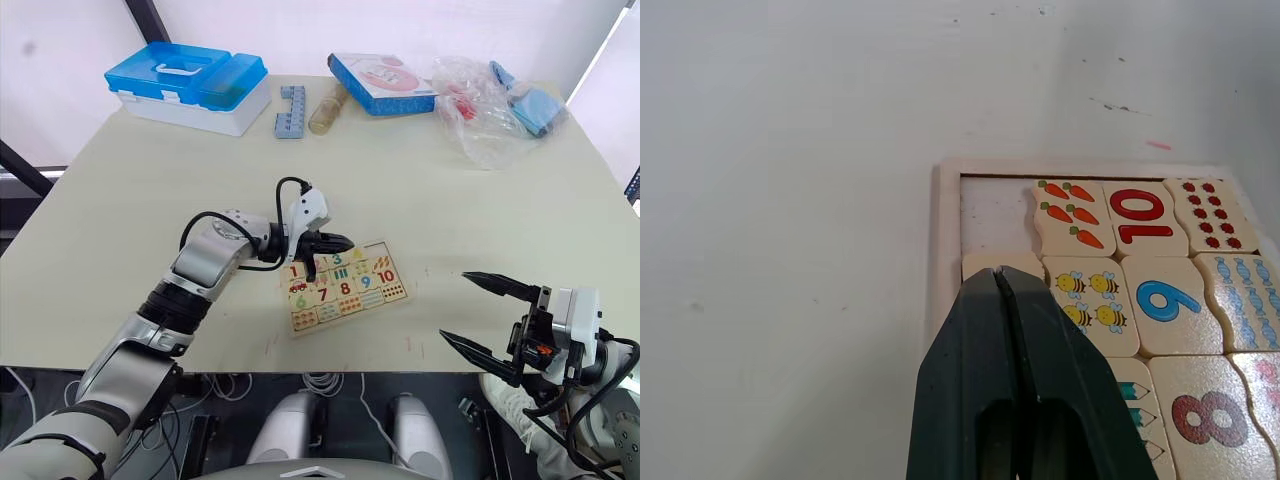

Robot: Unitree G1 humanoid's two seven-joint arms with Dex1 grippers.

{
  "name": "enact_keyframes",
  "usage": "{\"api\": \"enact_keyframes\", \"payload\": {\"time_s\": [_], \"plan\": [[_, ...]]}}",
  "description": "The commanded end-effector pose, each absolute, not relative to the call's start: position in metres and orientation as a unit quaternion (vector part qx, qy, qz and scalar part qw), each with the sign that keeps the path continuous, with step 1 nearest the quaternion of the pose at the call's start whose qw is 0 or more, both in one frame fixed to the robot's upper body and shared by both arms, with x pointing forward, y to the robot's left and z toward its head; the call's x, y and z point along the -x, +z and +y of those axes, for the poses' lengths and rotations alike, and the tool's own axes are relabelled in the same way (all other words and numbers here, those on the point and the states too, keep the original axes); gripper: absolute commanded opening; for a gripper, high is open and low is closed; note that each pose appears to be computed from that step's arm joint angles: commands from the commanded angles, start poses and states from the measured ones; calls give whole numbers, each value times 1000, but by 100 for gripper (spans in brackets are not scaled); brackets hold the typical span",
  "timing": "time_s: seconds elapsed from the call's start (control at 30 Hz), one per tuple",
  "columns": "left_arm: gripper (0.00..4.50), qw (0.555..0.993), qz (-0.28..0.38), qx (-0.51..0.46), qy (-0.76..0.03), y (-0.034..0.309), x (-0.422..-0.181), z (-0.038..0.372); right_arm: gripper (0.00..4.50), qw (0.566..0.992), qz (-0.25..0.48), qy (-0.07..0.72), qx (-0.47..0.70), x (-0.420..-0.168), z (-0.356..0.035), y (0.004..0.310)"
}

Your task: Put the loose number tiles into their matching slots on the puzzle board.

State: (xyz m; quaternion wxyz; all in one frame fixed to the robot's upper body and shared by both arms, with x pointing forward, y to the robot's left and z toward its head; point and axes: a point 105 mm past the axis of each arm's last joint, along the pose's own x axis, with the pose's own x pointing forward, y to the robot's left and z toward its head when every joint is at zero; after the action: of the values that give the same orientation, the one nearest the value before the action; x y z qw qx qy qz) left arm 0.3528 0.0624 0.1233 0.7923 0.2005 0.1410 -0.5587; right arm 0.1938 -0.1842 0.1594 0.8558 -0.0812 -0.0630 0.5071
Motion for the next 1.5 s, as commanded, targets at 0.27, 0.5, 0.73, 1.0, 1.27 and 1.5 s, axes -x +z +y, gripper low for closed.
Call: {"api": "enact_keyframes", "payload": {"time_s": [0.27, 0.5, 0.73, 1.0, 1.27, 1.5], "plan": [[3, 798, 103, -213, -554, 120, -356, 62, 450, 850, -84, 511, 95, -190, -179, 169], [3, 786, 112, -231, -563, 105, -353, 60, 450, 851, -84, 510, 95, -189, -180, 170], [3, 764, 131, -274, -569, 81, -346, 63, 450, 851, -83, 511, 95, -190, -180, 170], [3, 788, 98, -220, -567, 101, -350, 58, 450, 849, -84, 513, 95, -193, -179, 170], [3, 818, 31, -117, -562, 168, -338, 71, 450, 848, -92, 516, 85, -197, -176, 172], [3, 896, -44, -40, -439, 198, -322, 130, 450, 841, -96, 527, 73, -213, -168, 176]]}}
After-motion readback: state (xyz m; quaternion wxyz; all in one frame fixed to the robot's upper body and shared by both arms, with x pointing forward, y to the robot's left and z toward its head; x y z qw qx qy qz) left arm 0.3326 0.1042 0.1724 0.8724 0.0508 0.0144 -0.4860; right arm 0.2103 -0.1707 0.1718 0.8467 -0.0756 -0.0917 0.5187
